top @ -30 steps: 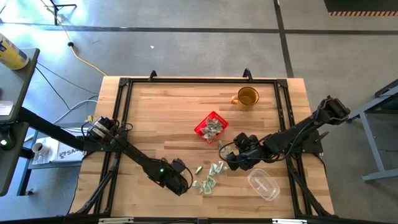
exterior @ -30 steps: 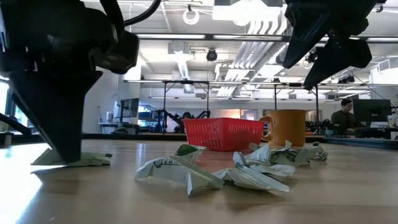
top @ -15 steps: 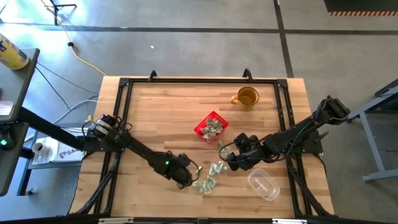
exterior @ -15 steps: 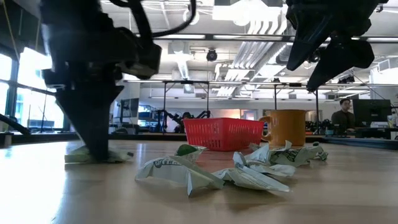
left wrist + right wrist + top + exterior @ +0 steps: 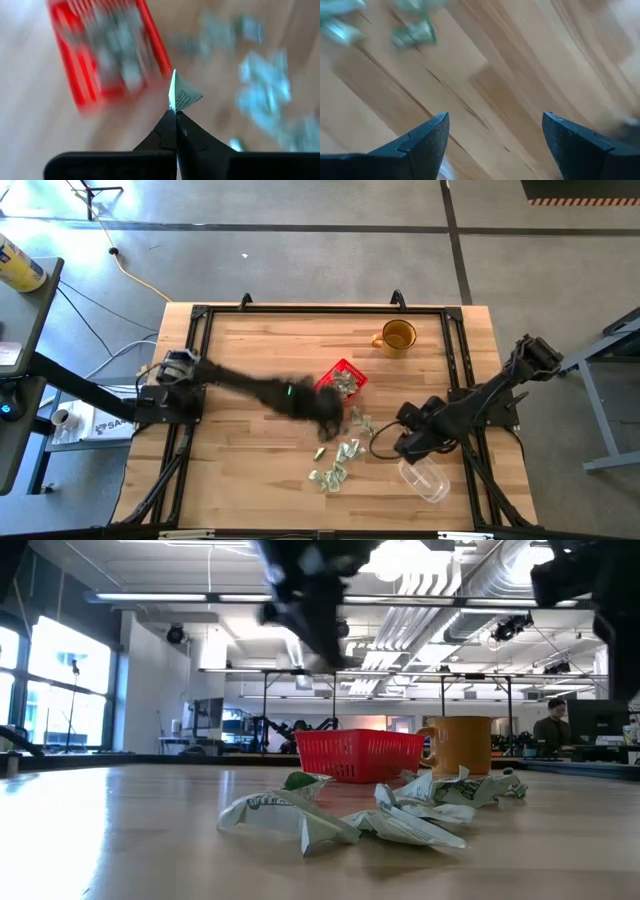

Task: Pick and place items into bin
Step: Put the white stevia packet into the red bin, then put the green stevia packet into the red bin

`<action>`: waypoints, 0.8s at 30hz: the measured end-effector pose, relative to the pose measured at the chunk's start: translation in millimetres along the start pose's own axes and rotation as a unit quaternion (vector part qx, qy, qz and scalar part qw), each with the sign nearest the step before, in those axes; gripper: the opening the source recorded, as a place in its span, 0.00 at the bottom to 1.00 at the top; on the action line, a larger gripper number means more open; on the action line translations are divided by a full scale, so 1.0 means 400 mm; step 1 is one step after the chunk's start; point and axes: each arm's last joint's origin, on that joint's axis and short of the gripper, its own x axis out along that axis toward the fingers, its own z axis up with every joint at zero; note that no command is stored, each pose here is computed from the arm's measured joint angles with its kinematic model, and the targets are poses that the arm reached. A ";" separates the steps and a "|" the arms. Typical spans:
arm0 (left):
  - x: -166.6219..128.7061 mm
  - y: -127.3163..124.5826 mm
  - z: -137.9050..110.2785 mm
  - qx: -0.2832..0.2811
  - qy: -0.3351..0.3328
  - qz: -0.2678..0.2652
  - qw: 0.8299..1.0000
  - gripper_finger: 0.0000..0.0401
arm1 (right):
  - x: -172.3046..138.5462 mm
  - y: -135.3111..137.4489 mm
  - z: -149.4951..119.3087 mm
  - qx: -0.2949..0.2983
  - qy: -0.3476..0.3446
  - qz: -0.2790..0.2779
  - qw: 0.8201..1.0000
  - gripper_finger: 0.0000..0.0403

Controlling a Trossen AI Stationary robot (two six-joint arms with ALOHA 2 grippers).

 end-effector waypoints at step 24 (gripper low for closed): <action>0.139 0.251 0.097 -0.038 0.144 -0.151 0.977 0.61 | -0.002 0.036 0.004 -0.064 -0.107 0.030 0.992 0.77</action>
